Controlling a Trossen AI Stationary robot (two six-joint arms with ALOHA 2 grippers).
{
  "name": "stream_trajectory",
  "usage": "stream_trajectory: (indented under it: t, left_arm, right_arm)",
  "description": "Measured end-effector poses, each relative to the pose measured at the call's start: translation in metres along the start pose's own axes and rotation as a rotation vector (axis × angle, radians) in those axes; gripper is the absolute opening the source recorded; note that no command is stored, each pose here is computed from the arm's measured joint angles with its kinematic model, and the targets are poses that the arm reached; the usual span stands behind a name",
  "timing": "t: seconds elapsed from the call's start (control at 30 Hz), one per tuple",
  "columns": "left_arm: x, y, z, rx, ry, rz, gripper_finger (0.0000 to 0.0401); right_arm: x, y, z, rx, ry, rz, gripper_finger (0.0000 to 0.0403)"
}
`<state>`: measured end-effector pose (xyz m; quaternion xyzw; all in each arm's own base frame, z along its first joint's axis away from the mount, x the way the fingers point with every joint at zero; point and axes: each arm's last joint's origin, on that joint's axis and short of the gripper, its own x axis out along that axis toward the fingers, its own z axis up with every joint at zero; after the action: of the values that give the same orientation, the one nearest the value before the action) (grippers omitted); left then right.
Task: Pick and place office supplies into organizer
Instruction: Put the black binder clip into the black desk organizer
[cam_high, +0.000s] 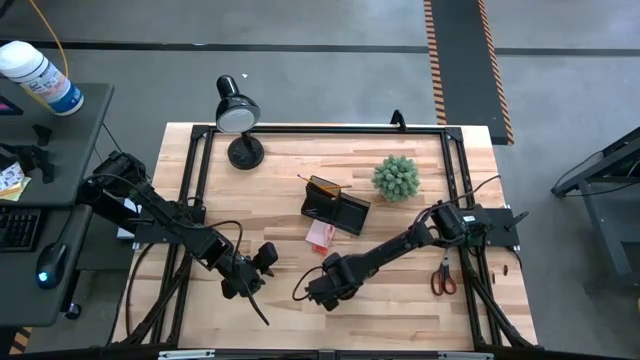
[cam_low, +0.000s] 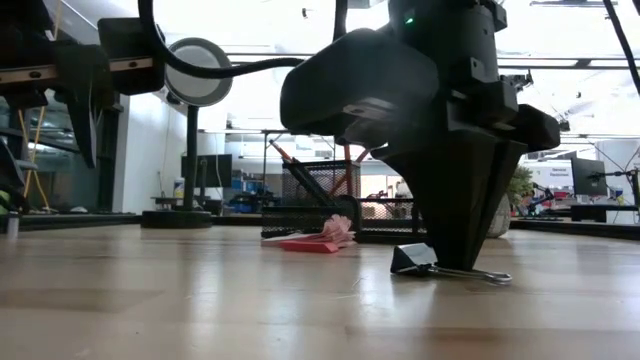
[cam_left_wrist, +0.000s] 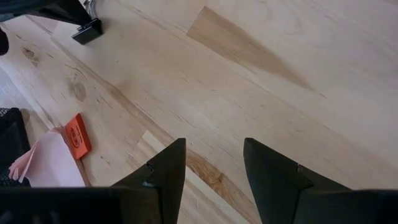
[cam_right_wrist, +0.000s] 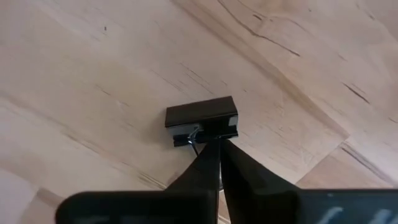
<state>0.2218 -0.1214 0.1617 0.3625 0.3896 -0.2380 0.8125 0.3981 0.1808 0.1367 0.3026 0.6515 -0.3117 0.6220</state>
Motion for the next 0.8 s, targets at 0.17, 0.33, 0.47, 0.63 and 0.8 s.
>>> stream_trajectory:
  t: [0.17,0.33,0.47,0.63,0.8]
  left_arm:
    - [0.0,0.0,0.0,0.0,0.0,0.0,0.015]
    - [0.0,0.0,0.0,-0.001,-0.001,0.0,0.015]
    - [0.0,0.0,0.0,0.0,-0.001,0.0,0.015]
    - [0.0,0.0,0.0,-0.001,-0.001,0.001,0.015]
    - [0.0,0.0,0.0,-0.001,-0.001,0.001,0.015]
  right_arm:
    - [-0.007,-0.001,0.001,-0.031,-0.039,-0.029,0.0001]
    - [-0.031,-0.003,0.005,-0.066,-0.133,-0.105,0.0001]
    - [-0.054,-0.007,0.004,-0.088,-0.207,-0.186,0.0]
    - [-0.08,-0.006,0.012,-0.144,-0.348,-0.196,0.0]
    - [-0.09,-0.008,0.029,-0.236,-0.489,-0.248,0.0]
